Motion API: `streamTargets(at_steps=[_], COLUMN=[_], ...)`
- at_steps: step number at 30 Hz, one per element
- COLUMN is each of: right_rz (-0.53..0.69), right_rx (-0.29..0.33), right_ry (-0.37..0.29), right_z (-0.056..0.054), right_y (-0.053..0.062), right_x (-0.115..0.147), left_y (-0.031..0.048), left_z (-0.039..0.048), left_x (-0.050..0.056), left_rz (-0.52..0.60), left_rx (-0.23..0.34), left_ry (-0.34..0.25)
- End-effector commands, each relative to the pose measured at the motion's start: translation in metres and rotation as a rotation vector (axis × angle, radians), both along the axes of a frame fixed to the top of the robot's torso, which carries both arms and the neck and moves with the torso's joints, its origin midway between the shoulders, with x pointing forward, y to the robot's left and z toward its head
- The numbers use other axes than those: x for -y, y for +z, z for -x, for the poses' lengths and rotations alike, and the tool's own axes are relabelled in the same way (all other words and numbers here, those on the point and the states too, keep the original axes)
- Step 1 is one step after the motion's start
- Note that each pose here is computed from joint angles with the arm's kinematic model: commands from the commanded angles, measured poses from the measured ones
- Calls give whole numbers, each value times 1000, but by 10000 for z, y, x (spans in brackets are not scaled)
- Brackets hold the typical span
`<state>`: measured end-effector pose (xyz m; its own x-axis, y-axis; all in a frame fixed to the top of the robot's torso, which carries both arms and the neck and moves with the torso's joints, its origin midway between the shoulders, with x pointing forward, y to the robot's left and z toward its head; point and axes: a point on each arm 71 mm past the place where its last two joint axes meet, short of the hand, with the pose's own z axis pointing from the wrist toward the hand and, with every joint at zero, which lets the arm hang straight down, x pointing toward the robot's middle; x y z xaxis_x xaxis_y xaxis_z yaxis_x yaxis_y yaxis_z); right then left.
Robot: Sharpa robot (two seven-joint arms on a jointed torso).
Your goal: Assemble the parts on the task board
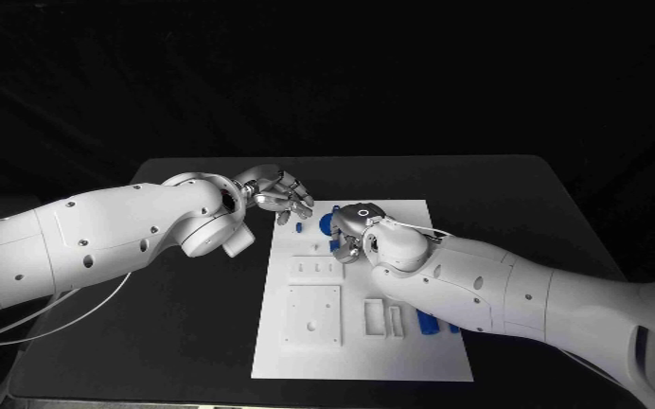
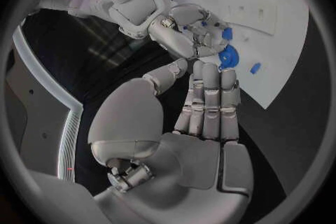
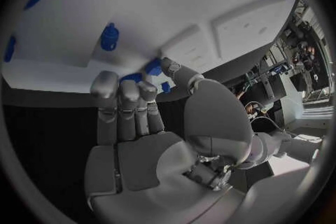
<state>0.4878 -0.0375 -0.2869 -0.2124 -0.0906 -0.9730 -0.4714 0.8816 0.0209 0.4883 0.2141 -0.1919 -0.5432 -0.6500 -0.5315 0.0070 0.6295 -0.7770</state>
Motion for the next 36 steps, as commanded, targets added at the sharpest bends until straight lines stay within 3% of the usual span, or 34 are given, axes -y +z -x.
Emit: streamTargets(at_steps=[1,25,36], right_rz=[40,-30,-91], right_rx=[-25,18,51], right_ry=[26,74,91], right_z=[30,79,135], right_y=[-82,-30,58], right_x=[15,40,108], left_y=[1,-2,-25], left_z=[9,1,-26], left_x=[19,14,-67], left_rz=[6,6,32], left_rx=[-8,-7,-46], left_ry=[-14,-14,32])
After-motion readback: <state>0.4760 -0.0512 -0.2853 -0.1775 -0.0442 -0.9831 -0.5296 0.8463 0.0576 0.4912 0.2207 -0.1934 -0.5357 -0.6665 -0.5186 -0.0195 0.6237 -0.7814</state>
